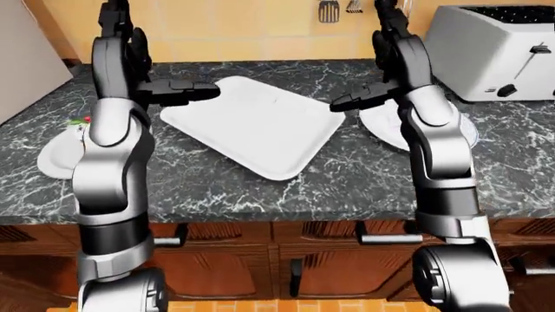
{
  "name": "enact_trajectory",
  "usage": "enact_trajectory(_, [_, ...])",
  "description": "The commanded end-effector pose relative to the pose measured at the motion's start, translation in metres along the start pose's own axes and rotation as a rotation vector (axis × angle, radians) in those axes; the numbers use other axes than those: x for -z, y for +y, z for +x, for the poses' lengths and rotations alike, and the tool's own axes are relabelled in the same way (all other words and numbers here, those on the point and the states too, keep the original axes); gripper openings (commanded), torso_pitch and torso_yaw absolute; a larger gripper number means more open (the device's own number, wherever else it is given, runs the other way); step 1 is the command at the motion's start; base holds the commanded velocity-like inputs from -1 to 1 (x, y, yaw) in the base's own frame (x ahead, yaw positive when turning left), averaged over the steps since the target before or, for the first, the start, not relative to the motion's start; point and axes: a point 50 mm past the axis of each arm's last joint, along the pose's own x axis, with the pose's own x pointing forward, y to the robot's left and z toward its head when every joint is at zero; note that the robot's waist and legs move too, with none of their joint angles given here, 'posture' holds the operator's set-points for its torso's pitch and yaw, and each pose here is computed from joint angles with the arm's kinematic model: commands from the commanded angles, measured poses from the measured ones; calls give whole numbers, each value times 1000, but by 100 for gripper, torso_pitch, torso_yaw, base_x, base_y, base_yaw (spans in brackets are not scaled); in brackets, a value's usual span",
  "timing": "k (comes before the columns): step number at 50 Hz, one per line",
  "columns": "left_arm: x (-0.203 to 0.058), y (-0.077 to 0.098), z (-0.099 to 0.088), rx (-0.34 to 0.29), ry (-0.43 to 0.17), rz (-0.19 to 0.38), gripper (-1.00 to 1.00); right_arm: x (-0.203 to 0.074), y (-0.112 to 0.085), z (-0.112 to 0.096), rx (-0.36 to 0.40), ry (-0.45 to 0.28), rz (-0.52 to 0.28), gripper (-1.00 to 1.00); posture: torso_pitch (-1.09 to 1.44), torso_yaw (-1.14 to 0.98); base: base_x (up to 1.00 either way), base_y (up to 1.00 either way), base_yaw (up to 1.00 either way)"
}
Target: Move the dessert items from the plate to the tray.
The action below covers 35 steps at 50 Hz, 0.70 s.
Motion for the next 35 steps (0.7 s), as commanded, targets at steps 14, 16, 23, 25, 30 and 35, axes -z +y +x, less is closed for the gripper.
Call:
enact_trajectory(14, [-17, 2, -1, -6, -82, 0, 100, -21, -3, 0, 10, -90, 21, 100, 0, 0, 9, 14, 0])
enact_trajectory(16, [-18, 2, -1, -5, -83, -2, 100, -21, -4, 1, 13, -87, 34, 100, 0, 0, 6, 0, 0])
enact_trajectory(23, [-23, -2, -1, 2, -82, 9, 100, -19, -8, 1, 39, -66, 17, 100, 0, 0, 6, 0, 0])
enact_trajectory(25, [-22, -2, -2, 5, -81, 24, 100, -17, -11, -1, 49, -52, 1, 100, 0, 0, 0, 0, 0])
enact_trajectory(30, [-20, -1, -4, 10, -76, 39, 100, -20, -19, -5, 58, -20, -38, 100, 0, 0, 0, 0, 0])
enact_trajectory(35, [-19, -1, -4, 13, -73, 43, 100, -23, -34, -9, 69, 47, -141, 100, 0, 0, 0, 0, 0])
